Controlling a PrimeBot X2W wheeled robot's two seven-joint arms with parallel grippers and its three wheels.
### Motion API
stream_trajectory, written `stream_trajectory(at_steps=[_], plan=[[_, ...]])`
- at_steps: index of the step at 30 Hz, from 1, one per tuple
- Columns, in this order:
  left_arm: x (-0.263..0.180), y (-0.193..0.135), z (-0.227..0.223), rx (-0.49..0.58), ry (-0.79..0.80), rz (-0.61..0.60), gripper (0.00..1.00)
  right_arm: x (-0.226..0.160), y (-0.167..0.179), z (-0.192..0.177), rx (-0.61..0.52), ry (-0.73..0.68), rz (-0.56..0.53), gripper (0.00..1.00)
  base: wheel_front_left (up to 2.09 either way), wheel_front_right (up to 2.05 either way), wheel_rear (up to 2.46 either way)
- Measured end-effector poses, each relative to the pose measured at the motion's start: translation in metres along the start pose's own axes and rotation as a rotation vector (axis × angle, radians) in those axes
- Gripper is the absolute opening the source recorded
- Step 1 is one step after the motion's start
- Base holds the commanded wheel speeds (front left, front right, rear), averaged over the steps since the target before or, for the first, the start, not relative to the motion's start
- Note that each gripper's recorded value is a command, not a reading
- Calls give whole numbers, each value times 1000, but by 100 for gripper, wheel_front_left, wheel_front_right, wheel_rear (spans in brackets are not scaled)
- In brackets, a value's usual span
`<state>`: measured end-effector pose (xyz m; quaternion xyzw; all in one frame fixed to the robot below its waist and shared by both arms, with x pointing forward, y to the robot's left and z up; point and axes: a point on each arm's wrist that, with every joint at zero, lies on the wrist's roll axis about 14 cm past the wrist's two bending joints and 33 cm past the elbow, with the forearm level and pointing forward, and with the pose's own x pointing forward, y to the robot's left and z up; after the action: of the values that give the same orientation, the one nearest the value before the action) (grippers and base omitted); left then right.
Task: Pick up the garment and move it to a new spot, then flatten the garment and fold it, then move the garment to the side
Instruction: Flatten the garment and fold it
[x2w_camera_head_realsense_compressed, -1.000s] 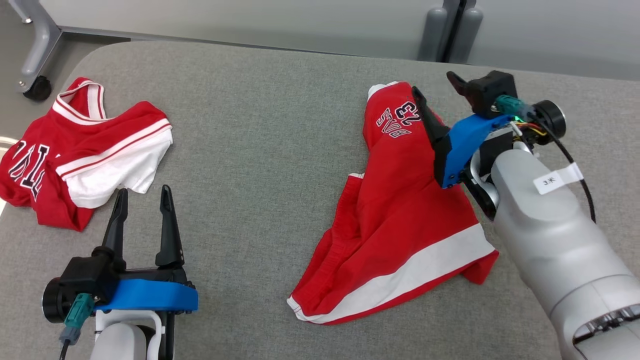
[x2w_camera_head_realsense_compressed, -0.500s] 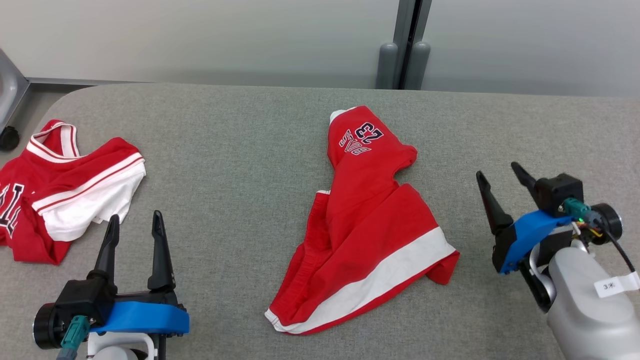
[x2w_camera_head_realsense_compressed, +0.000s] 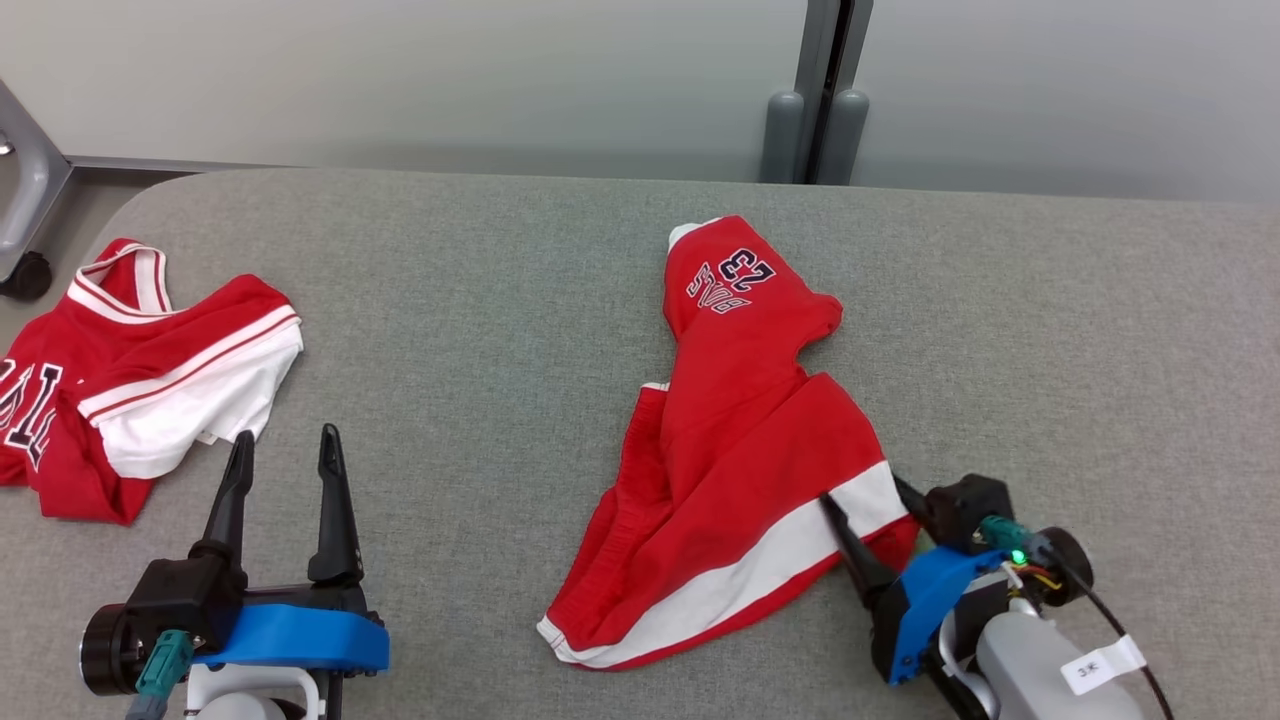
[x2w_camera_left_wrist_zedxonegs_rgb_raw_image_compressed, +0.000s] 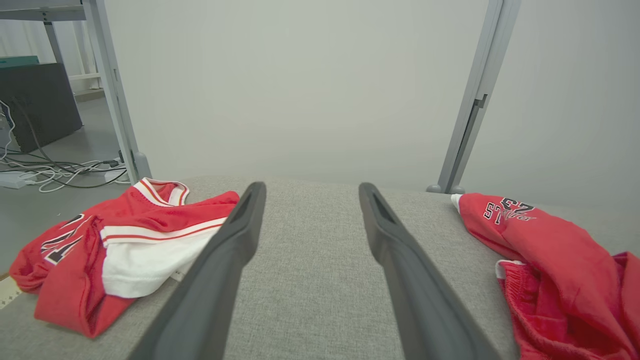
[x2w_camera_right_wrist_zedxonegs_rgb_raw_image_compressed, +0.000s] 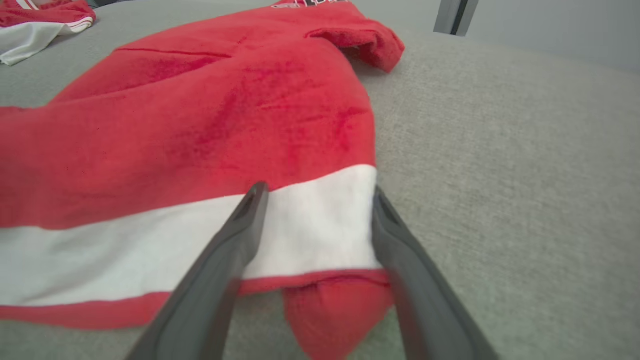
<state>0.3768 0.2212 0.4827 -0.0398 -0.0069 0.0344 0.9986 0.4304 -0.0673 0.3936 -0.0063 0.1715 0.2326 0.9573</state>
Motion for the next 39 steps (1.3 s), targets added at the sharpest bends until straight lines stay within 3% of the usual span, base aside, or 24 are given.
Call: stream_trajectory(at_steps=[1,2,3,7,10,15,16,17,25,32,39], plan=[[-1,0,0,0,-1,1,100,0,6,-2,-1,6,16,100,0,0,0],[-1,1,0,0,0,2,100,1,11,-1,8,1,26,69,0,0,0],[-1,1,0,0,0,3,100,2,15,3,4,-13,40,0,0,0,0],[-2,1,1,2,-1,3,100,3,29,21,-70,-70,96,0,0,0,0],[-2,1,2,3,-5,2,100,1,44,29,-205,-99,160,0,0,0,0],[-3,-1,1,1,-1,-3,100,-20,84,-21,-354,10,300,0,0,0,0],[-2,-1,0,1,0,-4,100,-22,89,-26,-342,22,310,29,0,0,0],[-2,-2,0,0,1,-6,100,-23,90,-30,-330,32,310,100,0,0,0],[-1,-6,-1,-3,3,-18,100,-31,88,-5,-219,-66,255,100,0,0,0],[2,-12,-1,-5,-1,-35,100,-41,56,24,-157,-165,156,100,0,0,0],[3,-13,-3,-5,7,-38,100,-36,36,19,-158,-123,117,100,0,0,0]])
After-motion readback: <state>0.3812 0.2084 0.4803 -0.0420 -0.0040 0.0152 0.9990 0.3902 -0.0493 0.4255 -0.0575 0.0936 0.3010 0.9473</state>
